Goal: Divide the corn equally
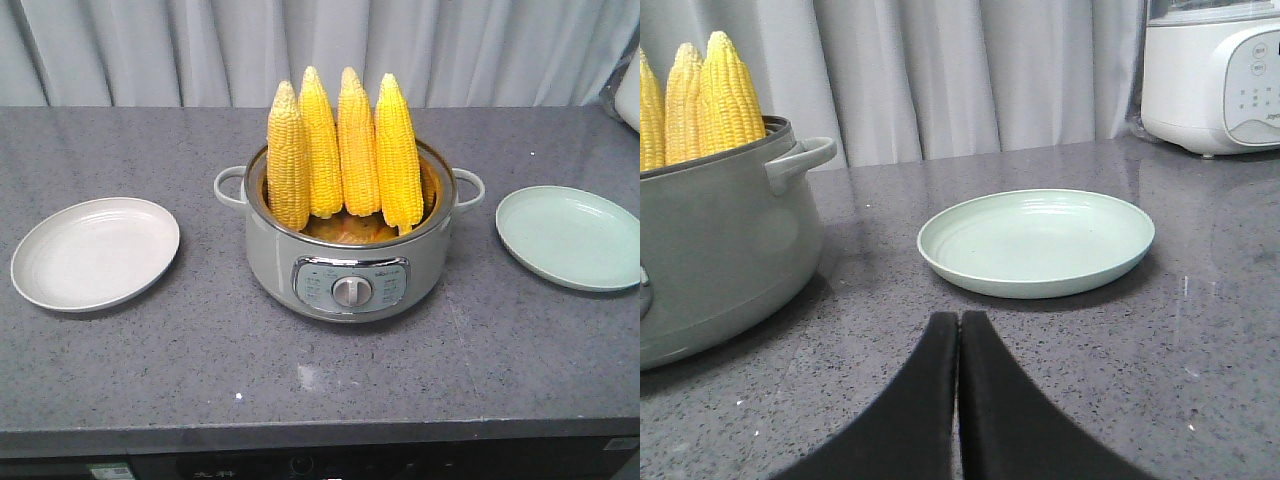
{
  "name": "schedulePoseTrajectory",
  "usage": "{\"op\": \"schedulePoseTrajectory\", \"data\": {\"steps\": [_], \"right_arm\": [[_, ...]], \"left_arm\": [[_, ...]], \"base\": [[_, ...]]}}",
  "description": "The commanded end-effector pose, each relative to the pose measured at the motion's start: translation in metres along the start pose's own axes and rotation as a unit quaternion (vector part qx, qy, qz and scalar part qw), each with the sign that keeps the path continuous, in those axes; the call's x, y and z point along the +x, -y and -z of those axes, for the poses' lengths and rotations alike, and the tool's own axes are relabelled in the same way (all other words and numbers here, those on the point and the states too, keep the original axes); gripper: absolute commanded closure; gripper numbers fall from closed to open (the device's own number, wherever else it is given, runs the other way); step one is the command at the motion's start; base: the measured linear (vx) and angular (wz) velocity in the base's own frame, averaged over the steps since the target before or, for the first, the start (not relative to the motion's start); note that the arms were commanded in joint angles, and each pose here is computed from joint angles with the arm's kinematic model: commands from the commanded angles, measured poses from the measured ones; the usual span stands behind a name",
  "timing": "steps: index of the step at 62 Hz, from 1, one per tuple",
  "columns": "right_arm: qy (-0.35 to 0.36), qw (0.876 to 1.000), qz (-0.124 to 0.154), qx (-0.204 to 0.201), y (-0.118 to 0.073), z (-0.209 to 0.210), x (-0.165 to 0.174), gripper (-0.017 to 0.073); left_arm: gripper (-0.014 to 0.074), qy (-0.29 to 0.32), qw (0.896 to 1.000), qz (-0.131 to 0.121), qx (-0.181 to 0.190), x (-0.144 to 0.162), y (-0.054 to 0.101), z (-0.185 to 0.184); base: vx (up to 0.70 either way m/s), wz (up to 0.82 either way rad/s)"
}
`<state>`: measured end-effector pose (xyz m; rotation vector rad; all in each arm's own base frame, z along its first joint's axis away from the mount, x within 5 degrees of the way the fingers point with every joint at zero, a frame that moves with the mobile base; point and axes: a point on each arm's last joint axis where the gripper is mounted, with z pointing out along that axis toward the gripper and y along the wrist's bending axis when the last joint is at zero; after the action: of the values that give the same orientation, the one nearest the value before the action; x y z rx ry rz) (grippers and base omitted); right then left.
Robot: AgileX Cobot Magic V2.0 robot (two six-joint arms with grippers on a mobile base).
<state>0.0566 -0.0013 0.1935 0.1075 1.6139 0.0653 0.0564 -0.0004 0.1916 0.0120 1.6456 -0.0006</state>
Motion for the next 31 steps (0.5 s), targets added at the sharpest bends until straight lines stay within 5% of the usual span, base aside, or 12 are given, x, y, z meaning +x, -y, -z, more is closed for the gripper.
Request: {"op": "schedulePoseTrajectory", "data": {"steps": [1,31], "right_arm": [[0.035,0.999,0.009,0.0,-0.0001,0.0002,-0.0043,0.0565],[0.035,0.999,0.009,-0.001,-0.0001,0.0002,-0.0044,0.0565]], "left_arm": [[0.06,0.037,0.999,0.003,-0.001,-0.0025,-0.0001,0.0005],[0.06,0.037,0.999,0.003,-0.001,-0.0025,-0.0001,0.0005]], "base": [[0.02,0.0],[0.02,0.0]]}}
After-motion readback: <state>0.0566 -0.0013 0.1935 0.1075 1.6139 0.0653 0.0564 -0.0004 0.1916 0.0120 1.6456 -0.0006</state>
